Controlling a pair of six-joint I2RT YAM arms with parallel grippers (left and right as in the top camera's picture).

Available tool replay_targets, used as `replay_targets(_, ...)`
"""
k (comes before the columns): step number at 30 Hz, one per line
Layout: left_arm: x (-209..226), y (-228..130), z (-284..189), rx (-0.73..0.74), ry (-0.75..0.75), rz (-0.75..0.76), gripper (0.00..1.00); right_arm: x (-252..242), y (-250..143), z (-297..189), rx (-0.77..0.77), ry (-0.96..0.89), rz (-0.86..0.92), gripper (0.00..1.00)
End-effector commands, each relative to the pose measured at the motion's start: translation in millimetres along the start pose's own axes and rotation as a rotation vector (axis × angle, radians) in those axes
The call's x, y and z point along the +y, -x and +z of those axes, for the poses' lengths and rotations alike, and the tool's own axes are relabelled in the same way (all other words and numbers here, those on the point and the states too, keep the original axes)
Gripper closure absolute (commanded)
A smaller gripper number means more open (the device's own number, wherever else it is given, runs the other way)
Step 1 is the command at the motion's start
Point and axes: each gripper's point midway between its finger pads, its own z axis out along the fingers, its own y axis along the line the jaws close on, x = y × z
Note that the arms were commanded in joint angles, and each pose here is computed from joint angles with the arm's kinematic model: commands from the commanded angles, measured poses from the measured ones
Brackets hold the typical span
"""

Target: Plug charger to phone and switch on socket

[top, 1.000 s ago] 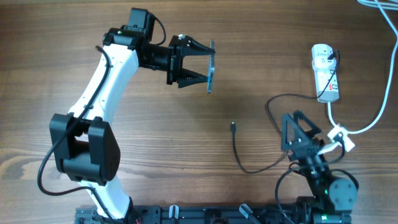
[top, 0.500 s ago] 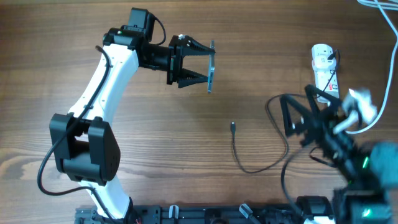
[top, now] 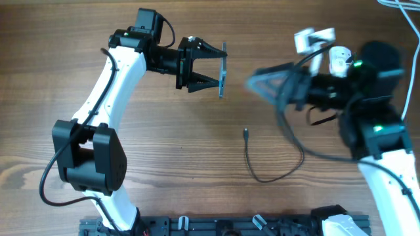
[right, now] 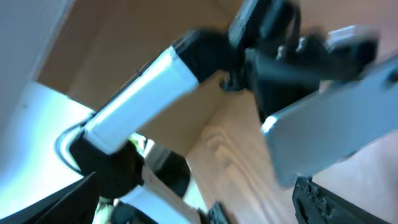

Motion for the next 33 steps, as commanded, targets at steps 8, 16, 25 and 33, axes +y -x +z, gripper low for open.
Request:
replay_targets(8, -13.8, -12.7, -2.0, 0.002, -0.009, 0.053, 0.41, -37.1, 16.6, 10.8, -0.078, -0.943, -0.124, 0.01)
replay_targets(16, -13.8, -12.7, -2.0, 0.003, -0.009, -0.052, 0.42, -85.0, -5.9, 51.4, 0.029, -1.116, -0.006, 0.01)
replay_targets(25, -13.8, -12.6, -2.0, 0.003, -0.009, -0.077, 0.42, -89.4, 0.3, 53.4, -0.009, -1.135, -0.005, 0.39)
replay_targets(33, -13.3, -11.9, -2.0, -0.001, -0.006, -0.12, 0.41, -87.9, 3.5, 56.4, -0.025, -1.122, -0.007, 0.45)
